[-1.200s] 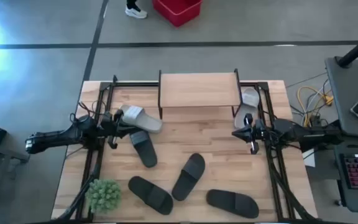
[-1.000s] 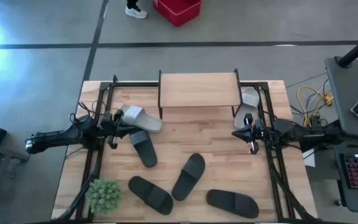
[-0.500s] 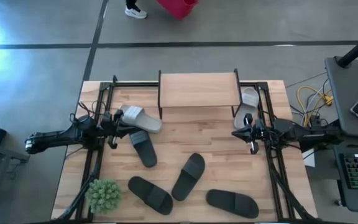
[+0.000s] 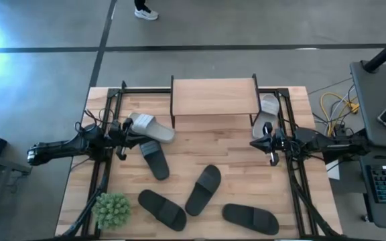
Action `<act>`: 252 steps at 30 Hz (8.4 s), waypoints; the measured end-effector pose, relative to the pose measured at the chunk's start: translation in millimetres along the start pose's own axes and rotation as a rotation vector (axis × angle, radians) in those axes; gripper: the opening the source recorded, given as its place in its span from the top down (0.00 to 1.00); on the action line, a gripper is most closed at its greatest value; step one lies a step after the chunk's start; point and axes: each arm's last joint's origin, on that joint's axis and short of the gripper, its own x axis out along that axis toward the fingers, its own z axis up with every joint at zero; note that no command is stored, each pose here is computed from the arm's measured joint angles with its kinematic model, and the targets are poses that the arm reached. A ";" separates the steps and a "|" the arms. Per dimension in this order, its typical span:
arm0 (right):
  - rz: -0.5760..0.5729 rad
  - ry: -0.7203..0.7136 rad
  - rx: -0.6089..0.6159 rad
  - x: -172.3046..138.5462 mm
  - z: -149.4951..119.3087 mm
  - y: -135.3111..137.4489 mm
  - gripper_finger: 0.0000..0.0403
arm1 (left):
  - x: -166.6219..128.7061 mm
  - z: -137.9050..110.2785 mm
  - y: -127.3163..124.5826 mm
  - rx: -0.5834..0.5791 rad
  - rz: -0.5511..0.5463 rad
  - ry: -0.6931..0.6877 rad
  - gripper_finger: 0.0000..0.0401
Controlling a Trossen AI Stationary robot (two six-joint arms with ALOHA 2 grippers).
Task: Pick and place slides into the shelf
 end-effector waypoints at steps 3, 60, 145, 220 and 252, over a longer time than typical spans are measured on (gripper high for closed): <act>0.011 -0.008 0.084 0.0 1.0 0.5 0.98 | 0.0 0.0 0.0 0.000 0.000 0.000 0.97; -0.700 0.842 0.356 162.4 186.6 62.1 0.98 | -0.3 7.1 -2.5 0.006 -0.021 -0.075 0.97; -1.750 -0.938 1.622 11.6 11.0 -124.4 0.57 | -0.4 9.8 -3.5 -0.070 -0.035 -0.102 0.97; -1.322 -0.639 1.555 116.7 168.6 -137.1 0.97 | 2.9 14.0 -1.4 -0.076 0.061 -0.146 0.97; -1.398 -0.436 1.367 109.2 166.5 -136.7 0.52 | 2.9 15.7 -2.2 -0.077 0.054 -0.150 0.97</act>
